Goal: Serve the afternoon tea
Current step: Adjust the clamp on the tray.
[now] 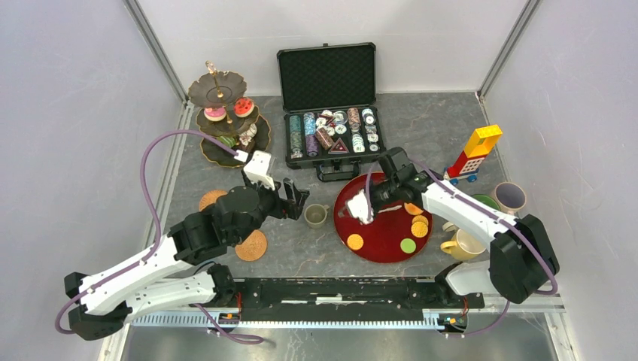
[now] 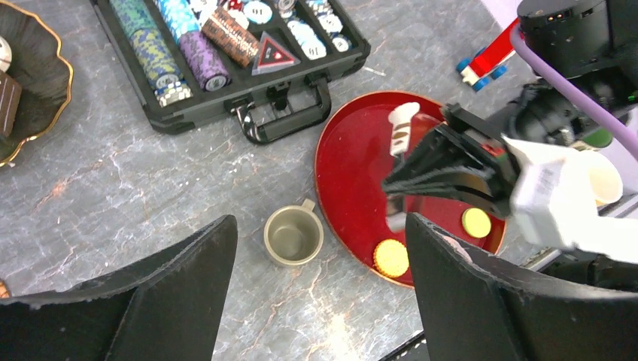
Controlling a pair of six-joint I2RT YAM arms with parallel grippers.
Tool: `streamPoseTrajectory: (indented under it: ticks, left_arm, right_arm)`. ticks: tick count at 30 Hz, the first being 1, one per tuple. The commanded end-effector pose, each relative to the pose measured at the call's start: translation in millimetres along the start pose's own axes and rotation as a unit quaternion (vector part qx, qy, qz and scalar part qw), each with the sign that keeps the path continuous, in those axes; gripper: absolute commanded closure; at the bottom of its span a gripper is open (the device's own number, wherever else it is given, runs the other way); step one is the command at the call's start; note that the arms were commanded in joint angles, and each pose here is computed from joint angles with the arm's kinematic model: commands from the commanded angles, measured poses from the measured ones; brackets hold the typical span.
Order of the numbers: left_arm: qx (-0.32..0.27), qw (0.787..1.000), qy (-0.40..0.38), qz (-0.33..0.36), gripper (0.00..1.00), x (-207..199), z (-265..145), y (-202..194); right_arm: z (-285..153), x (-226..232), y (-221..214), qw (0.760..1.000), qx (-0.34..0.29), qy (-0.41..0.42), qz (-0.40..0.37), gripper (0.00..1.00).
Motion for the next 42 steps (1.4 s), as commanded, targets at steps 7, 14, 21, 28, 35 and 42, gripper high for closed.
streamPoseTrajectory:
  ticks: [7, 14, 21, 28, 35, 42]
  left_arm:
    - [0.021, 0.999, 0.019, -0.038, 0.11, 8.3, 7.1, -25.4]
    - [0.038, 0.998, 0.018, -0.046, 0.09, 6.8, 10.3, -32.9]
    - [0.036, 0.998, 0.029, -0.044, 0.05, 7.3, 10.0, -29.3]
    - [0.046, 0.998, 0.026, -0.039, 0.00, 2.2, 20.3, -35.4]
    - [0.067, 0.997, -0.014, -0.033, 0.00, -10.1, 27.6, -40.0]
    - [0.192, 0.976, -0.097, 0.037, 0.00, -36.7, 42.8, -67.5]
  right_arm:
    - [37.7, 45.4, 54.3, 0.969, -0.127, 0.121, -0.172, 0.97]
    - [59.6, 58.8, 60.6, 0.974, -0.116, 0.155, -0.114, 0.85]
    - [60.5, 55.7, 58.5, 0.981, -0.100, 0.137, -0.090, 0.49]
    - [32.4, 25.2, 78.0, 0.992, -0.073, 0.053, -0.086, 0.02]
    - [-41.6, -41.0, 57.1, 0.966, -0.066, -0.229, 0.095, 0.02]
    - [-132.3, -59.8, -36.8, 0.698, 0.267, -0.527, 0.404, 0.02]
Point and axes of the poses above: each gripper's point midway between its finger pads, its own z axis out along the fingers, its own x axis along the line the jaws close on, y = z × x, the point moved 7 cm from there along -z, back along the fingers, and after that the axes turned 9 degrees about -z, right-handed, at the moved point
